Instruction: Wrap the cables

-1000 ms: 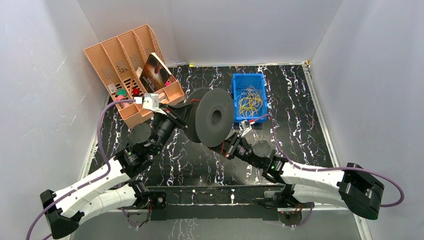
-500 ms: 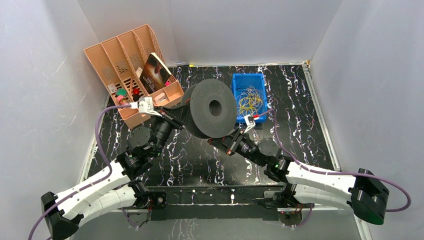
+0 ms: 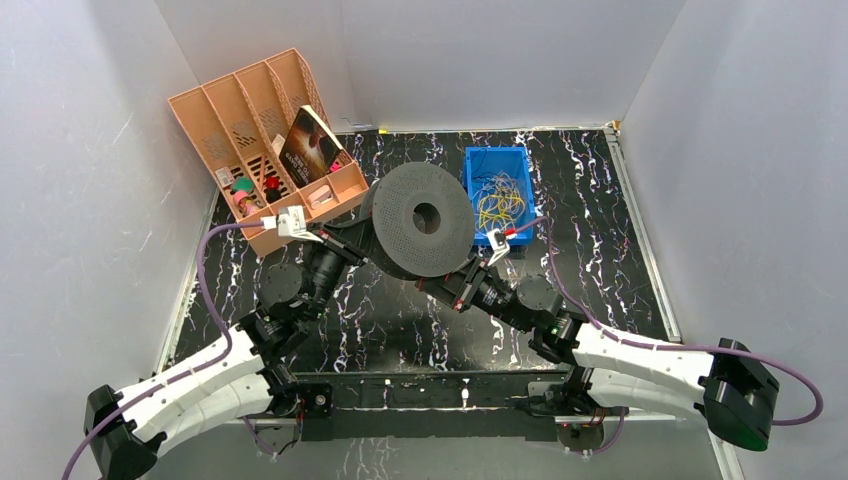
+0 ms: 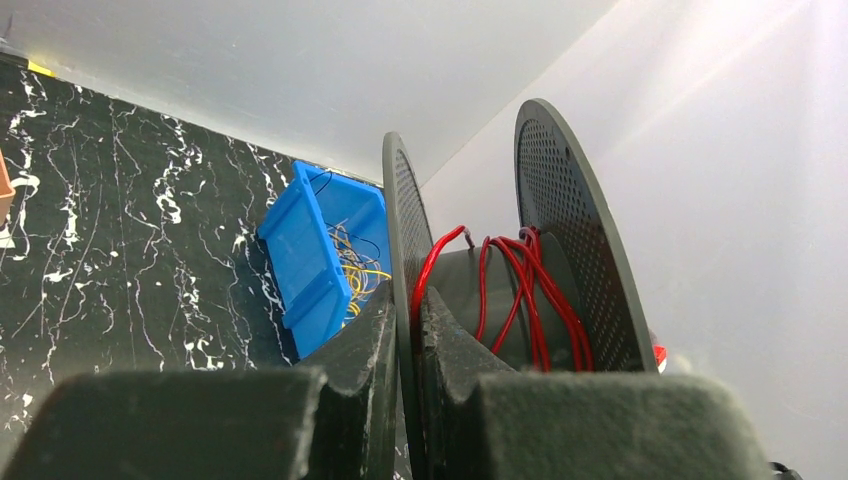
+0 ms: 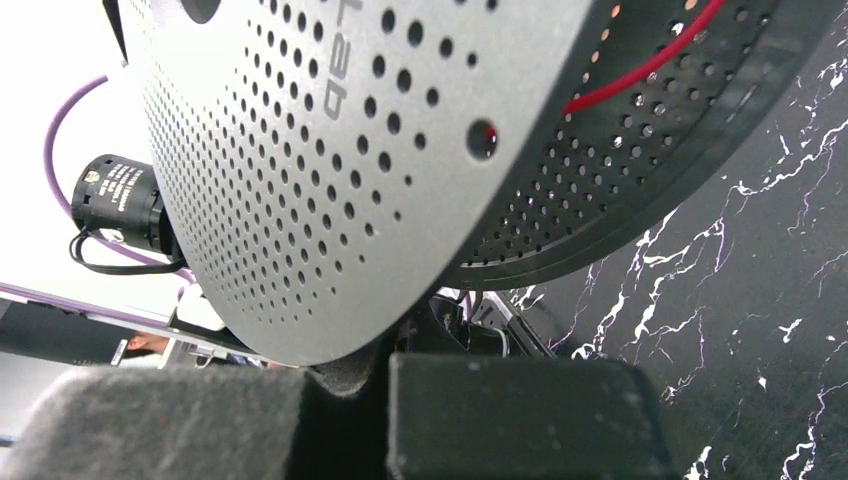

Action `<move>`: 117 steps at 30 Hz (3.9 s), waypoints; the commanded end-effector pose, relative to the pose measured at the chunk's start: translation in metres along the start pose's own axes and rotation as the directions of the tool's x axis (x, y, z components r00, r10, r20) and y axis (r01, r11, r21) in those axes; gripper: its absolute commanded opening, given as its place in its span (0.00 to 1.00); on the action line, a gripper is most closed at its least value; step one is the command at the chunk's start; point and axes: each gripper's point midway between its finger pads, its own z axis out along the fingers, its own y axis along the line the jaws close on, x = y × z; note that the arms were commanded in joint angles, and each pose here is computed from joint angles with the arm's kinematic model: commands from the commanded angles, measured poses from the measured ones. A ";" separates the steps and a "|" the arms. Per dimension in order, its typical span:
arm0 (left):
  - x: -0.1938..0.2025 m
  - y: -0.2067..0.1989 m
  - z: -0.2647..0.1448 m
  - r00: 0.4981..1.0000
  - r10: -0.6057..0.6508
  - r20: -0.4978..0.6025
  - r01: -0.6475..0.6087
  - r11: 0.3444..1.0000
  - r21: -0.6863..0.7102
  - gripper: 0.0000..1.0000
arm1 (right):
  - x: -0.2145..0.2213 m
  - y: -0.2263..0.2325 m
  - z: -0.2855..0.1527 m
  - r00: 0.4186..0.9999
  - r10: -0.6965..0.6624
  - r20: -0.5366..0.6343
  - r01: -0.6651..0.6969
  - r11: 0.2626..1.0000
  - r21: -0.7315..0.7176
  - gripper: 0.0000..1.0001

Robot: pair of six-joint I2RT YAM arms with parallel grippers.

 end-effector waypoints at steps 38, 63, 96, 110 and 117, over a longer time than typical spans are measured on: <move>0.086 0.023 -0.033 0.924 0.259 -0.280 -0.226 0.963 0.144 0.00 | -0.054 0.164 -0.037 0.991 0.113 0.075 -0.058 0.851 -0.522 0.00; 0.155 0.016 -0.045 0.842 0.038 -0.538 0.032 0.992 0.120 0.00 | -0.079 0.123 0.004 0.945 0.206 0.254 -0.079 0.897 -0.435 0.00; 0.207 0.080 -0.088 0.753 -0.203 -0.626 0.124 0.978 -0.168 0.00 | -0.048 -0.086 -0.010 0.863 0.243 0.443 -0.328 0.936 0.127 0.05; 0.183 0.093 -0.083 0.821 -0.298 -0.486 0.195 0.948 -0.253 0.00 | -0.042 -0.115 -0.039 0.850 0.240 0.469 -0.367 0.908 0.203 0.17; 0.181 0.087 -0.078 0.822 -0.319 -0.472 0.231 0.944 -0.235 0.00 | -0.042 -0.116 -0.045 0.846 0.243 0.474 -0.373 0.906 0.202 0.22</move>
